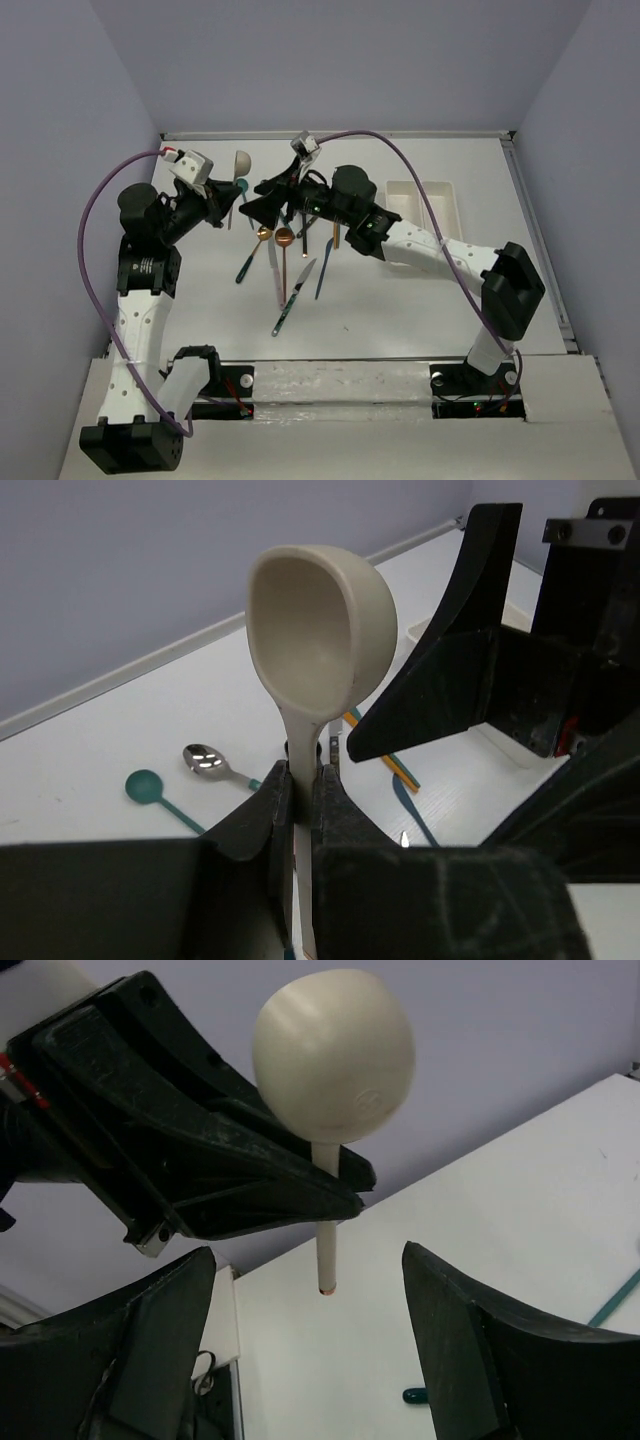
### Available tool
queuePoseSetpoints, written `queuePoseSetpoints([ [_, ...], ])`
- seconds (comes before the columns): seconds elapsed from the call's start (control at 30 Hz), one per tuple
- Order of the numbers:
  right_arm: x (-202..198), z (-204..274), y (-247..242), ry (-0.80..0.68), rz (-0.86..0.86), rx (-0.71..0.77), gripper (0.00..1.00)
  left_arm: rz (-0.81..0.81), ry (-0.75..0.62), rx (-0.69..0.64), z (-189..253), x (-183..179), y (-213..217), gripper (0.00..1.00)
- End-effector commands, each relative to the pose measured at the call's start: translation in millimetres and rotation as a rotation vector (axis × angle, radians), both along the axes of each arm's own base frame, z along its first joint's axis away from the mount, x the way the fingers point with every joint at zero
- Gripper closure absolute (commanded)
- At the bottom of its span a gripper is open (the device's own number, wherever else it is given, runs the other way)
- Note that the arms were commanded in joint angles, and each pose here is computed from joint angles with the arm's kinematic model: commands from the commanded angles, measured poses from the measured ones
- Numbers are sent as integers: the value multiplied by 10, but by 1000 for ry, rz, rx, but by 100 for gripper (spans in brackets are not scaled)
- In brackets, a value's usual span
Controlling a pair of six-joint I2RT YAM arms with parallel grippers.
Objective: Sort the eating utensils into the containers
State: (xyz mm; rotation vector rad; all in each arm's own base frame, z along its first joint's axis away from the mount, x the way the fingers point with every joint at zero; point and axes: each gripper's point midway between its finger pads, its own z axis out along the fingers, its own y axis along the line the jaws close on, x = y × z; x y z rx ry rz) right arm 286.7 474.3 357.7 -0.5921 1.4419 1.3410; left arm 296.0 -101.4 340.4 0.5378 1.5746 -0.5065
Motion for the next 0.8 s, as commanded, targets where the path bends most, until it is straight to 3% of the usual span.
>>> queuePoseSetpoints([
  [0.0,-201,350,95,-185,19,81,20,-61,-69,-137,349,-107,-140,100],
  [0.37,-21,131,421,-142,-25,67,31,-75,-33,-240,323,-98,-193,100],
  [0.53,-11,95,515,-139,-22,67,47,-87,-18,-264,296,-100,-216,100],
  [0.67,67,46,485,-122,-68,64,53,-64,-13,-264,274,-72,-185,100],
  [0.77,101,21,448,-123,-96,57,73,-64,-19,-259,282,-75,-186,100],
])
